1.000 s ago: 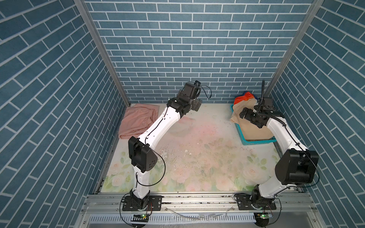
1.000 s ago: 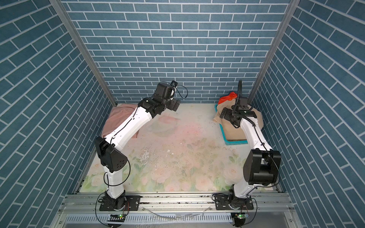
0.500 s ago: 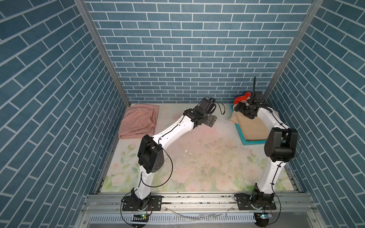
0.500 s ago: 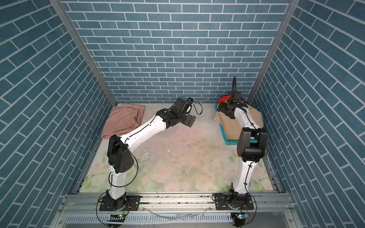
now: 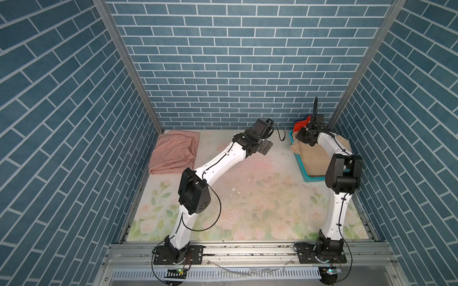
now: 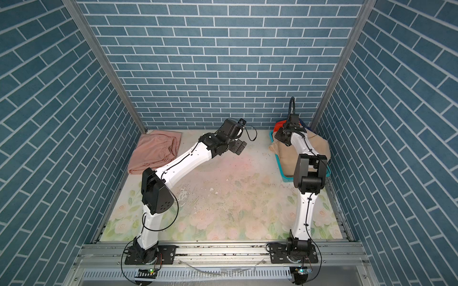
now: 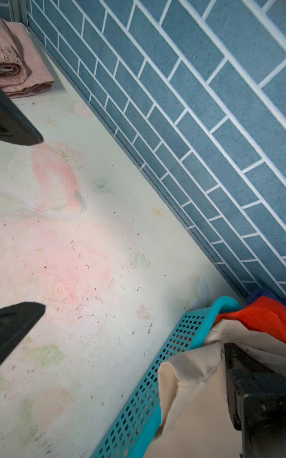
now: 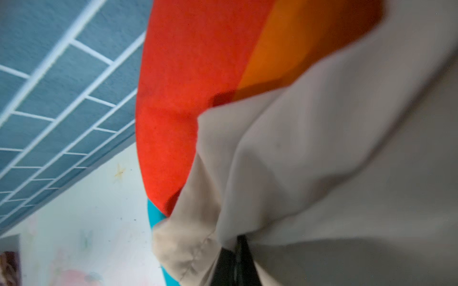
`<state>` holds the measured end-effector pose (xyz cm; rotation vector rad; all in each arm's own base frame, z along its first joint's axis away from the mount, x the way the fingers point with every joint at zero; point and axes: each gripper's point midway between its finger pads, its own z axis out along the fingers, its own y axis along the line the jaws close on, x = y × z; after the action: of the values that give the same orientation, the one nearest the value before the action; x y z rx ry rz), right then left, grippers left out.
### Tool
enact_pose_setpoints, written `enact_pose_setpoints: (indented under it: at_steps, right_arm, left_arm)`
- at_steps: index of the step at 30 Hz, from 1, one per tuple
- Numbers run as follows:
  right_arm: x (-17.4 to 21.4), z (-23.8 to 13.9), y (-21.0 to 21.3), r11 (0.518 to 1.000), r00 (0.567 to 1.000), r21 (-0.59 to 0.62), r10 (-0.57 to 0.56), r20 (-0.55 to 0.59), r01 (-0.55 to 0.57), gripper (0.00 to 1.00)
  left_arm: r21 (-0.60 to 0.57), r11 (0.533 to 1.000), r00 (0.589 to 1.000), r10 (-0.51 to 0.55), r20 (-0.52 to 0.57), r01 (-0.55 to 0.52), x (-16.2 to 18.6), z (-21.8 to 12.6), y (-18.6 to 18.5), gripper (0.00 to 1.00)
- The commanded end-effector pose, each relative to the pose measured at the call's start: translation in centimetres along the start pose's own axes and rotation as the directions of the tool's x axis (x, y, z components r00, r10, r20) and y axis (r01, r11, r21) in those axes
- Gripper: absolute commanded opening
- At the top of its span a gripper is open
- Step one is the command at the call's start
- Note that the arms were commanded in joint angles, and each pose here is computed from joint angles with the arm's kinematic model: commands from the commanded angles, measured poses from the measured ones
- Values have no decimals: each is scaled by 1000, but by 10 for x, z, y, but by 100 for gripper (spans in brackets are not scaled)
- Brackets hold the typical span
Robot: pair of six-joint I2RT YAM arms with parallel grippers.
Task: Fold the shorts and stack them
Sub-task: 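Grasp the beige shorts in the basket with the right gripper while the left approaches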
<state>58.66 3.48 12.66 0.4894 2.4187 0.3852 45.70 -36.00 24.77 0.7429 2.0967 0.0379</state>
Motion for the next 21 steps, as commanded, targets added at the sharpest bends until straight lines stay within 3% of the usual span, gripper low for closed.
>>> enact_pose_setpoints:
  at_steps: [1,15,18,21]
  right_arm:
    - [0,-7,-5,999,1000,32,-15,-9,15,0]
    - [-37,-136,48,994,984,-80,-65,165,79,0]
    - [-42,-168,82,981,974,-150,-89,208,122,0]
    - [-45,-210,142,942,956,-268,-132,262,203,0]
  left_arm:
    - [-73,995,998,59,-36,-61,6,2,9,100]
    - [-102,995,1000,14,-18,-16,6,-33,29,100]
    - [-108,994,999,-27,-17,25,8,-43,38,100]
    - [-137,981,990,-140,-31,134,16,-53,66,100]
